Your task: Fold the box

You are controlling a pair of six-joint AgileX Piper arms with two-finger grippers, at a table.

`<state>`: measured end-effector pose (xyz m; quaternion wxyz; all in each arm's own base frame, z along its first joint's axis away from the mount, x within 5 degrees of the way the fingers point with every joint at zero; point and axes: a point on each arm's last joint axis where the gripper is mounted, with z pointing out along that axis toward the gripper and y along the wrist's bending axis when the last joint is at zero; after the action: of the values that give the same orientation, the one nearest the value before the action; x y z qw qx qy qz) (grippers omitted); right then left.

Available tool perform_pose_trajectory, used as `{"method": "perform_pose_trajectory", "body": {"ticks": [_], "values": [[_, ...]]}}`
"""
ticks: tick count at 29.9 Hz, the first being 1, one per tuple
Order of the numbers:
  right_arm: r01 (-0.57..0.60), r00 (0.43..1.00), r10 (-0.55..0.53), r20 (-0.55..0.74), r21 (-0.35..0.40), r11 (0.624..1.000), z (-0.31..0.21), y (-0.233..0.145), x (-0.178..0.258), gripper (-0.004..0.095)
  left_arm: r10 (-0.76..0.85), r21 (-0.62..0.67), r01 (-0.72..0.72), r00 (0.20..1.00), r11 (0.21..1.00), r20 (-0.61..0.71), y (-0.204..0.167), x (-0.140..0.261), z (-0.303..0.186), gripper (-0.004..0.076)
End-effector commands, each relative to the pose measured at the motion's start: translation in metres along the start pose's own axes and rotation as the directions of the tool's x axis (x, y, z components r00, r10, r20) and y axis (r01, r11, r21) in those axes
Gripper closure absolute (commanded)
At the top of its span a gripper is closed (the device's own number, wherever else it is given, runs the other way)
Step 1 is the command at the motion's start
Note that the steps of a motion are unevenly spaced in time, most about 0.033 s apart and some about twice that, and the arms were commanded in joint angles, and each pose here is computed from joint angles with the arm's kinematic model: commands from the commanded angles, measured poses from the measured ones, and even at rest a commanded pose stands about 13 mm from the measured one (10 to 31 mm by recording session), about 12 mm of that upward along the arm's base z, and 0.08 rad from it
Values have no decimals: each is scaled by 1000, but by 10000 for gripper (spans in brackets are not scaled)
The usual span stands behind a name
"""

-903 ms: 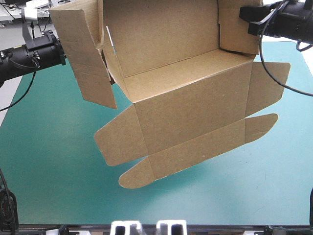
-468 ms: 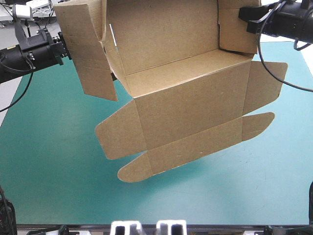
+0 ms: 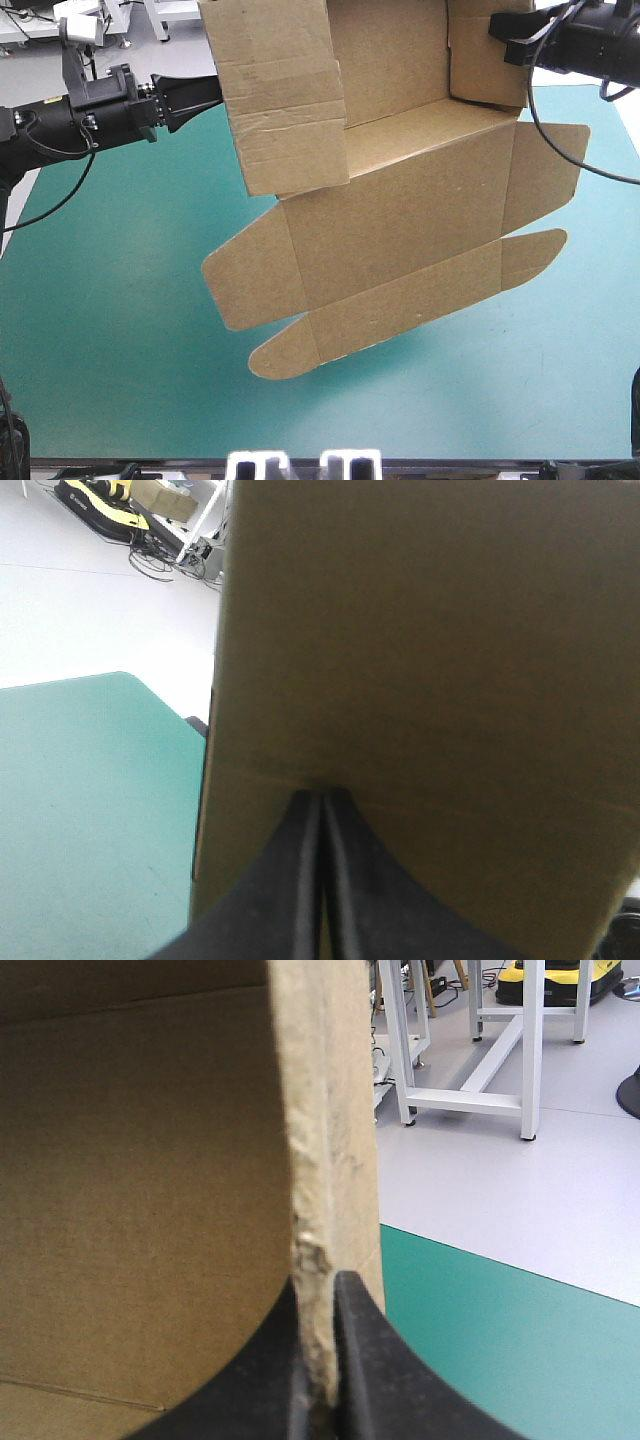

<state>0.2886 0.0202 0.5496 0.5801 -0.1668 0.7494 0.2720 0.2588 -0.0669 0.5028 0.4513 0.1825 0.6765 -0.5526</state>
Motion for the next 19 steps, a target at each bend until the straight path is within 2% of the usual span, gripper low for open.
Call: {"method": "perform_pose_trajectory", "body": {"ticks": [1, 13, 17, 19], "values": [[1, 990, 1, 143, -15, 1000, -17, 17, -20, 931, 28, 130, -27, 1000, 991, -5, -35, 0, 0, 734], [9, 992, -12, 128, 23, 1000, -17, 13, -18, 931, 32, 161, -26, 999, 987, -39, -40, 5, 8, 718], [11, 992, -15, 129, 36, 999, -17, 12, -18, 931, 32, 161, -26, 999, 987, -39, -40, 5, 8, 626], [14, 991, -20, 129, 45, 999, -17, 11, -18, 931, 33, 159, -27, 999, 987, -40, -40, 5, 8, 554]]}}
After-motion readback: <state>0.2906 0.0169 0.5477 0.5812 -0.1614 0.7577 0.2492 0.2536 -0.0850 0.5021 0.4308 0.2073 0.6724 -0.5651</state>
